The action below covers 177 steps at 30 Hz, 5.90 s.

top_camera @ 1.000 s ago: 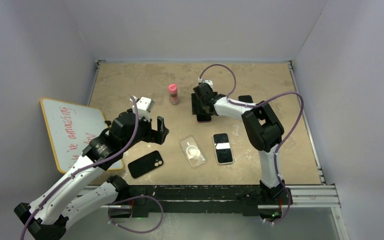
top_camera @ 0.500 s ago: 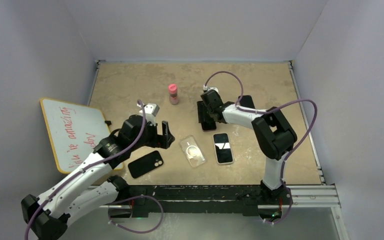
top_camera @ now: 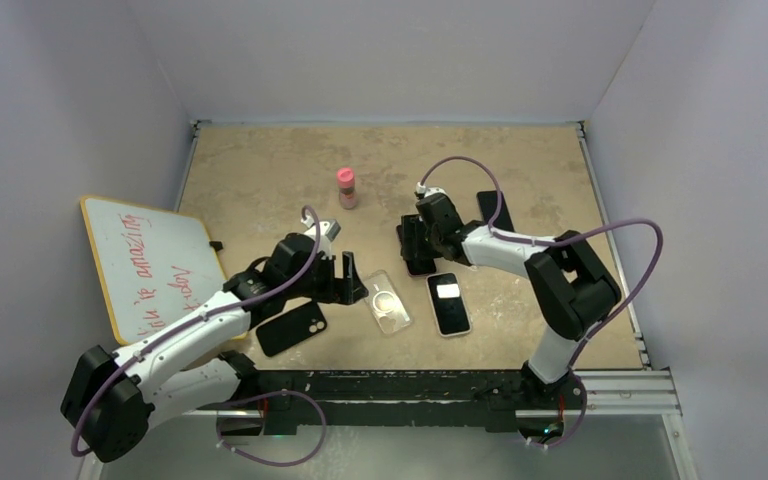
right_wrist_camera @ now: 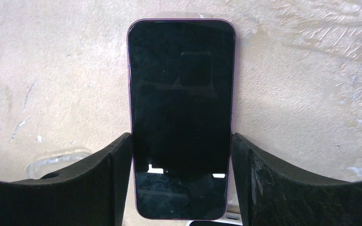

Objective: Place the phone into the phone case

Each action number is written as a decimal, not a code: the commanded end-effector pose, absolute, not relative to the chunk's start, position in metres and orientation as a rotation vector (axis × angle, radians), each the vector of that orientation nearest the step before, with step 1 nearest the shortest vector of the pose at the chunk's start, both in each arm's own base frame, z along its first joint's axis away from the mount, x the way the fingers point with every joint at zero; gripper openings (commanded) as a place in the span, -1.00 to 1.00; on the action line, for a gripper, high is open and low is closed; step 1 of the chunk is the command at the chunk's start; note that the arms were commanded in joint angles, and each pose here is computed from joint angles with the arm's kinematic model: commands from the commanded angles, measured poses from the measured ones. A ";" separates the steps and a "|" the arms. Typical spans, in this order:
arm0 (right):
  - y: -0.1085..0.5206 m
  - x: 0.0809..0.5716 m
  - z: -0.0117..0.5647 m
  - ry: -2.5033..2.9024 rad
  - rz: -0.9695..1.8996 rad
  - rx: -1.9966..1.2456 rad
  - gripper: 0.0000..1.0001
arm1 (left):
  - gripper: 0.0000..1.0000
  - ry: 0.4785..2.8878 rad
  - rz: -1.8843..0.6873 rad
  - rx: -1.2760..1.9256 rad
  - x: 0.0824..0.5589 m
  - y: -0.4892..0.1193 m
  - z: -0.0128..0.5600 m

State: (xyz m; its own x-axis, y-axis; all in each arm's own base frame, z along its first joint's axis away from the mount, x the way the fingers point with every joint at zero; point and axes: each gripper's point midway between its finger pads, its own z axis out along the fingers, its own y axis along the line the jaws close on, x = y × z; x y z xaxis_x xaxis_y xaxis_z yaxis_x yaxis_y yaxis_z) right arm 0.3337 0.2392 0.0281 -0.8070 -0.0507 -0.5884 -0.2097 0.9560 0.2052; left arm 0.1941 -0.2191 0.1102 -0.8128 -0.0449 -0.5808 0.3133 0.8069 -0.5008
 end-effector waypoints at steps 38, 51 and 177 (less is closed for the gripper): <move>0.341 0.214 0.084 2.283 0.845 -0.293 -0.33 | 1.00 2.220 -0.735 0.119 0.217 -0.191 0.197; 0.331 0.211 0.047 2.328 0.730 -0.318 -0.22 | 0.95 2.216 -0.797 0.117 0.210 -0.195 0.188; 0.320 0.214 0.007 2.515 0.948 -0.020 -0.61 | -0.27 2.745 -0.809 0.110 0.218 -0.226 0.023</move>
State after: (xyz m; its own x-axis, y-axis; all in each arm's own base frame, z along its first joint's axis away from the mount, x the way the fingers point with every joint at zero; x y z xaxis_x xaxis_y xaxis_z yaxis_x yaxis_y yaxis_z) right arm 0.2232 0.3211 0.0221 -0.8805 0.1683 -0.4432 -0.1762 0.7518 0.6354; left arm 0.2162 -0.2264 0.0242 -0.9611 -0.0231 -0.2754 0.1303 0.8408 -0.5254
